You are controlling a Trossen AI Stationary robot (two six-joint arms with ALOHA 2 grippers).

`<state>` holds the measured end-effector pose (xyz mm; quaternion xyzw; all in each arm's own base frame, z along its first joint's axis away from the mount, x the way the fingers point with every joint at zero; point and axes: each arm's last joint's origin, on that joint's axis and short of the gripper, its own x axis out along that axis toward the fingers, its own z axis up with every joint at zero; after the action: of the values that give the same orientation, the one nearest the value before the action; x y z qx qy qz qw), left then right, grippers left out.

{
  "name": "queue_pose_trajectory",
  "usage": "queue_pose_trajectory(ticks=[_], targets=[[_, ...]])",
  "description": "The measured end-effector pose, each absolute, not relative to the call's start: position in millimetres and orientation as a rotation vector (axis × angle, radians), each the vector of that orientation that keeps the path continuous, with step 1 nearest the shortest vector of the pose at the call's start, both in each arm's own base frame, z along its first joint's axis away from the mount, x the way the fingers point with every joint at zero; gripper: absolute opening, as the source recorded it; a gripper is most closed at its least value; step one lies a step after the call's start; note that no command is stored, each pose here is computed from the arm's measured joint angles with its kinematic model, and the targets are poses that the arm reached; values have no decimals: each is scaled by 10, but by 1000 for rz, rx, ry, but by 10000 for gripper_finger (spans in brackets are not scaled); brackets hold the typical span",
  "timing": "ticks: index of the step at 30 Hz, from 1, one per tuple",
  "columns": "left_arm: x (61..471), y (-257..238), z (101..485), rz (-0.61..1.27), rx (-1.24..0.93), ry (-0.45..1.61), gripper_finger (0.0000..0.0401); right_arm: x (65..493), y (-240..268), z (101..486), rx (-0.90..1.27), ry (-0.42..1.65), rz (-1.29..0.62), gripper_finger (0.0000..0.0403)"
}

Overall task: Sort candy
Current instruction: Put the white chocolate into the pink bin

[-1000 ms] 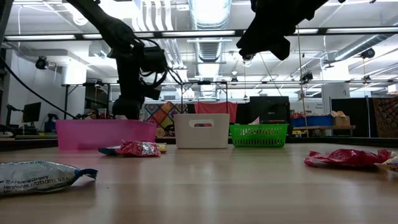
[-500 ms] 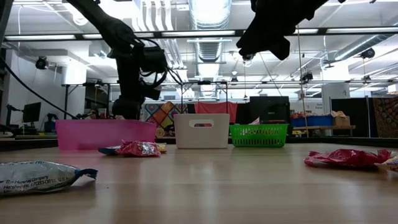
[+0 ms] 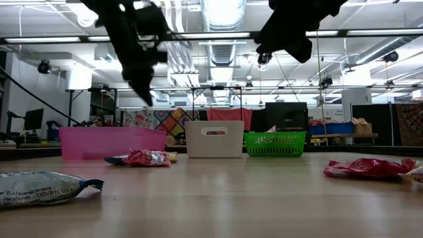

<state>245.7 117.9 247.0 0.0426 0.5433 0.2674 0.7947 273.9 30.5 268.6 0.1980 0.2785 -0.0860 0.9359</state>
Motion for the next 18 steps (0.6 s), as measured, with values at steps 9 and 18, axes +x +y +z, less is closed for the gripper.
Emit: queue_pose_trajectory(ticks=[9, 18], targets=[[2439, 214, 2693, 216, 4, 768, 198, 2686, 597, 2613, 558, 669, -90, 98], [2350, -579, 2399, -4, 22, 588, 197, 2841, 863, 2109, 762, 1033, -45, 98]])
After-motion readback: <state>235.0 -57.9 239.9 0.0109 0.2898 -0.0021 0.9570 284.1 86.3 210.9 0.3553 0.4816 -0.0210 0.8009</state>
